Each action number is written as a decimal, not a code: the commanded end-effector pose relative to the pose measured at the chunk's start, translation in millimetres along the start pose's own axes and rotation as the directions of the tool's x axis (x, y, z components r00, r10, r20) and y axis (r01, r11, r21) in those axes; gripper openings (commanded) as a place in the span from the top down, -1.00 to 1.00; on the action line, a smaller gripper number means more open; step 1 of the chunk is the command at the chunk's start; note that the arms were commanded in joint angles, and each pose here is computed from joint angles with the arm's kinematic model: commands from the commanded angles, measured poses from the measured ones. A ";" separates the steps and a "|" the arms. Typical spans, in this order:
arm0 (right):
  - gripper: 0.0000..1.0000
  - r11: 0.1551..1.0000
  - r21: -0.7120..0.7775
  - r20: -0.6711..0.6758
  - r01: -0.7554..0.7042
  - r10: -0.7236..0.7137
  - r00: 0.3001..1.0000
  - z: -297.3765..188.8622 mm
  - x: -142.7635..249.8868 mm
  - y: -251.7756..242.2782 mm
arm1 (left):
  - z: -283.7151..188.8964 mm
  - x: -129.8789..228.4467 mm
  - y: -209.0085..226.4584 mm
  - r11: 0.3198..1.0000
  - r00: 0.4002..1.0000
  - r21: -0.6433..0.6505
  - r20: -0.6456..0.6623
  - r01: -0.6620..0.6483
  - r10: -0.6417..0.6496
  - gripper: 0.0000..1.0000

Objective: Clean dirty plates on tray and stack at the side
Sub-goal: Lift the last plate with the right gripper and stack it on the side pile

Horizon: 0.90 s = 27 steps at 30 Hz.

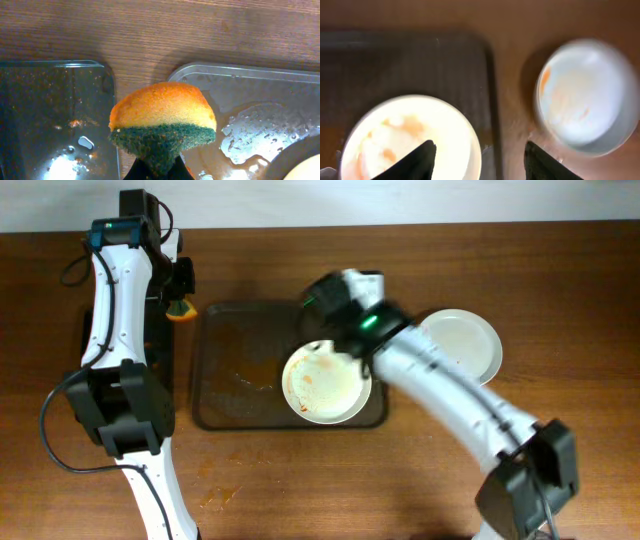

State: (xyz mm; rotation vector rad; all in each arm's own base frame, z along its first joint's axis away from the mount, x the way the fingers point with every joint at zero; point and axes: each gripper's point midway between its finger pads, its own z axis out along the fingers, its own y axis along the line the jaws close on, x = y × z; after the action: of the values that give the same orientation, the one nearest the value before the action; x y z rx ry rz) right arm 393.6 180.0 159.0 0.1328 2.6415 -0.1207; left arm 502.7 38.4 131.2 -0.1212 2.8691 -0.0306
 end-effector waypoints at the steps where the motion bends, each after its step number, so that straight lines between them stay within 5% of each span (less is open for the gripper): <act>1: -0.16 0.956 -0.221 -0.379 -0.192 0.097 0.920 37.6 37.6 -9.6 | -7.7 -7.2 3.1 1.000 0.999 -0.001 0.032 0.017 -0.017 0.99; 7: -0.02 0.968 -0.184 -0.593 -0.171 0.029 0.804 99.5 107.0 -2.2 | -7.7 -7.9 1.5 1.000 0.999 0.003 0.035 0.014 -0.014 0.99; 11: 0.51 0.955 -0.237 -0.619 -0.176 -0.009 0.786 112.2 114.8 8.5 | -7.8 -9.9 1.8 1.000 0.999 0.003 0.043 0.014 -0.014 1.00; 12: 0.79 0.949 -0.266 -0.621 -0.170 -0.034 0.783 112.6 116.0 11.7 | -7.8 -9.9 1.8 1.000 0.999 0.003 0.043 0.014 -0.014 1.00; 15: 0.91 0.929 -0.349 -0.585 -0.126 -0.111 0.803 108.9 107.6 18.4 | -7.8 -9.7 1.9 1.000 0.999 0.002 0.042 0.014 -0.014 1.00; 18: 0.91 0.966 -0.259 -0.402 -0.025 -0.084 0.912 80.2 62.3 -1.7 | -7.8 -9.3 5.4 1.000 0.999 -0.018 0.041 0.015 -0.014 1.00; 20: 0.92 0.996 -0.081 -0.175 0.034 -0.048 0.983 42.1 21.7 -25.9 | -17.7 6.4 69.5 0.934 0.991 -0.332 0.021 0.135 -0.135 0.99; 21: 0.91 0.999 -0.004 -0.069 0.048 -0.049 0.996 24.6 6.9 -31.6 | -20.6 17.6 89.5 0.912 0.982 -0.371 -0.001 0.173 -0.187 0.99; 26: 0.92 0.913 0.404 0.386 0.056 -0.226 0.895 -53.5 -35.8 -21.7 | 16.4 68.1 146.4 0.886 0.917 -0.328 -0.113 0.329 -0.383 0.99; 27: 0.92 0.897 0.441 0.429 0.043 -0.252 0.867 -65.4 -37.8 -17.8 | 25.7 75.4 149.5 0.883 0.911 -0.332 -0.129 0.332 -0.391 0.54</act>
State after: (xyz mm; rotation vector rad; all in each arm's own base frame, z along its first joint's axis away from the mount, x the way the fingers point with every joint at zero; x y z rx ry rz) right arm 392.9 179.2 189.5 -0.0590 2.3372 -0.4863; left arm 435.8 180.7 102.0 -0.7025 2.9429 0.3918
